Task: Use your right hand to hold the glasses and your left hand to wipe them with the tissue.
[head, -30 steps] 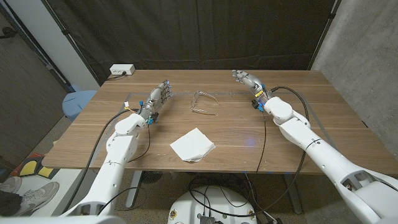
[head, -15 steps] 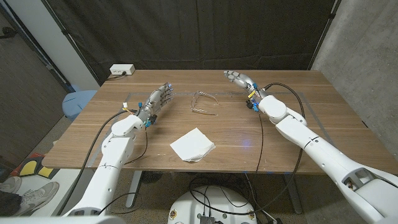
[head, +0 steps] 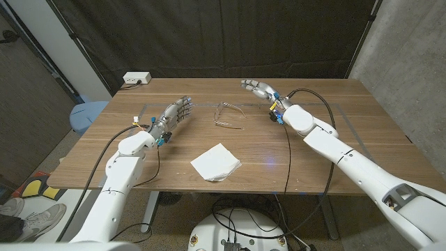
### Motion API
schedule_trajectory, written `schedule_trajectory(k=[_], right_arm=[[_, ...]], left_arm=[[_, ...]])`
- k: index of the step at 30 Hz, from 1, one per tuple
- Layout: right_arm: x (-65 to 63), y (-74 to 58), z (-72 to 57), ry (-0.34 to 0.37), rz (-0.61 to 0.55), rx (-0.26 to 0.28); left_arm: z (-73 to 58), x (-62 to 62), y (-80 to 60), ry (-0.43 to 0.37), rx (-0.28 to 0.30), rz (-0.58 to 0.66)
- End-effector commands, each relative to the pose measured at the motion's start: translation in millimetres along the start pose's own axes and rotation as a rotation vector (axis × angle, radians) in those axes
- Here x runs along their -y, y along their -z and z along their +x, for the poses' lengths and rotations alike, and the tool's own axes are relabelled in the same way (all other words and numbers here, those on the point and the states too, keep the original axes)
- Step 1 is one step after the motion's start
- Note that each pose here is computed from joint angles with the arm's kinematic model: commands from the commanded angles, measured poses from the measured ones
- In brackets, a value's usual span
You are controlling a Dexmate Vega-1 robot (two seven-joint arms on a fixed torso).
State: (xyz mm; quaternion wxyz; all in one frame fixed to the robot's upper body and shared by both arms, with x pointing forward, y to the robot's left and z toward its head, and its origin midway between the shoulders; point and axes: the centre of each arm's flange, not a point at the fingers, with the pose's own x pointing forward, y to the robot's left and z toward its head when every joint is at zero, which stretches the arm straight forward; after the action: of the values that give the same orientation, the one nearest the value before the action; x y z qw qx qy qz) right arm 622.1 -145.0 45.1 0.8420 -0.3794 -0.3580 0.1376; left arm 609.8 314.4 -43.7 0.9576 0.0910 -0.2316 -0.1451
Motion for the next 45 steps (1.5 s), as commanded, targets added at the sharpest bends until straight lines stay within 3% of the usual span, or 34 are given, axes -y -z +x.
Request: schedule_trajectory(k=[1,21,25,45], right_arm=[[-10.3,-19.9,17.6,-0.035,-0.126,0.035],[-23.1,-36.4,39.9,-0.088,-0.320,0.085],[-24.6,-36.4,44.5,-0.134,-0.320,0.089],[-45.8,-46.2,58.4,-0.159,-0.551,0.108]], left_arm=[[-10.4,-3.0,-3.5,0.032,-0.031,0.063],[-13.0,6.1,-16.9,0.148,-0.044,0.247],[-16.9,5.2,-21.7,0.162,-0.045,0.285],[-39.9,0.8,-45.8,0.199,-0.072,0.471]])
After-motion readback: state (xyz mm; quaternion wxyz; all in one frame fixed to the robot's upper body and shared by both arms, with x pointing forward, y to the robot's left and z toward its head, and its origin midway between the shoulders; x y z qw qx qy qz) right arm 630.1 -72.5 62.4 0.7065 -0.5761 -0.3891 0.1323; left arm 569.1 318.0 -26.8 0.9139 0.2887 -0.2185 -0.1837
